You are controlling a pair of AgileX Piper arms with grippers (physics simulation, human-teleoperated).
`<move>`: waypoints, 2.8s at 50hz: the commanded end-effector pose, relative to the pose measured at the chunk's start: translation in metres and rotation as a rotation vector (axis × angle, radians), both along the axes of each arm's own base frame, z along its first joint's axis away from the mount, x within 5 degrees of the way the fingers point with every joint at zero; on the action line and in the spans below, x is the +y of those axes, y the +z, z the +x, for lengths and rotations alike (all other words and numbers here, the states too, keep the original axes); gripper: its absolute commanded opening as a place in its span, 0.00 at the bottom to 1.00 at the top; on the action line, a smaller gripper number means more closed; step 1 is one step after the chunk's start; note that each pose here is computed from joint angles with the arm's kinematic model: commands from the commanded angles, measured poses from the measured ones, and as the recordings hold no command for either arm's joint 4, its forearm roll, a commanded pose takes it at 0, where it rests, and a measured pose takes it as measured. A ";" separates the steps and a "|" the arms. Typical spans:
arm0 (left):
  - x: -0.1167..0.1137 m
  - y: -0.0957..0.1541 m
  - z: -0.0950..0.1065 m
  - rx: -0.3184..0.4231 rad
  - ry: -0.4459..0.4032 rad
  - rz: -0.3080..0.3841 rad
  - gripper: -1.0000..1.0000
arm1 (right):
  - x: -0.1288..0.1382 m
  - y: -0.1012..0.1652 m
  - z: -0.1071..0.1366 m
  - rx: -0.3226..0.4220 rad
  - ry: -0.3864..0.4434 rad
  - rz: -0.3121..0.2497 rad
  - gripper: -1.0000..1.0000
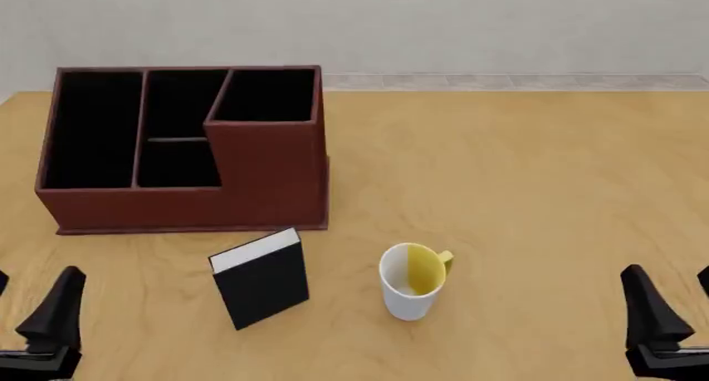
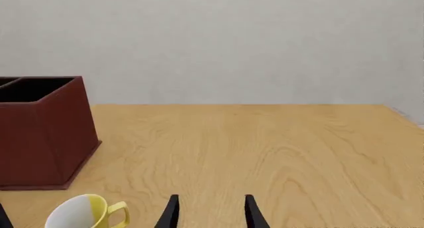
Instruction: Pick up the book and place it in the right compartment of the caddy.
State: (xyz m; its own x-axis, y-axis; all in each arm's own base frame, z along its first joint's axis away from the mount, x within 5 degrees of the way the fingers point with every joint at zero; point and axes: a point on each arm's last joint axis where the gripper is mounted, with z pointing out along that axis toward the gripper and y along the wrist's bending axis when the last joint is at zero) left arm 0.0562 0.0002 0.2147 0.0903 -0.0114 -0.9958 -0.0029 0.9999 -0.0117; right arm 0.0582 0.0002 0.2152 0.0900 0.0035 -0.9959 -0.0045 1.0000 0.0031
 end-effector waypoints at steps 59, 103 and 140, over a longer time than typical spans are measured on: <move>-0.030 0.025 0.017 0.369 -0.408 0.247 1.00 | 0.013 0.018 -0.007 -0.025 0.254 -0.035 1.00; -0.072 0.013 0.088 0.524 -0.497 0.359 1.00 | 0.014 0.019 -0.007 -0.030 0.259 -0.036 1.00; -0.092 -0.013 0.120 0.570 -0.517 0.366 1.00 | 0.012 0.023 -0.008 -0.034 0.233 -0.039 1.00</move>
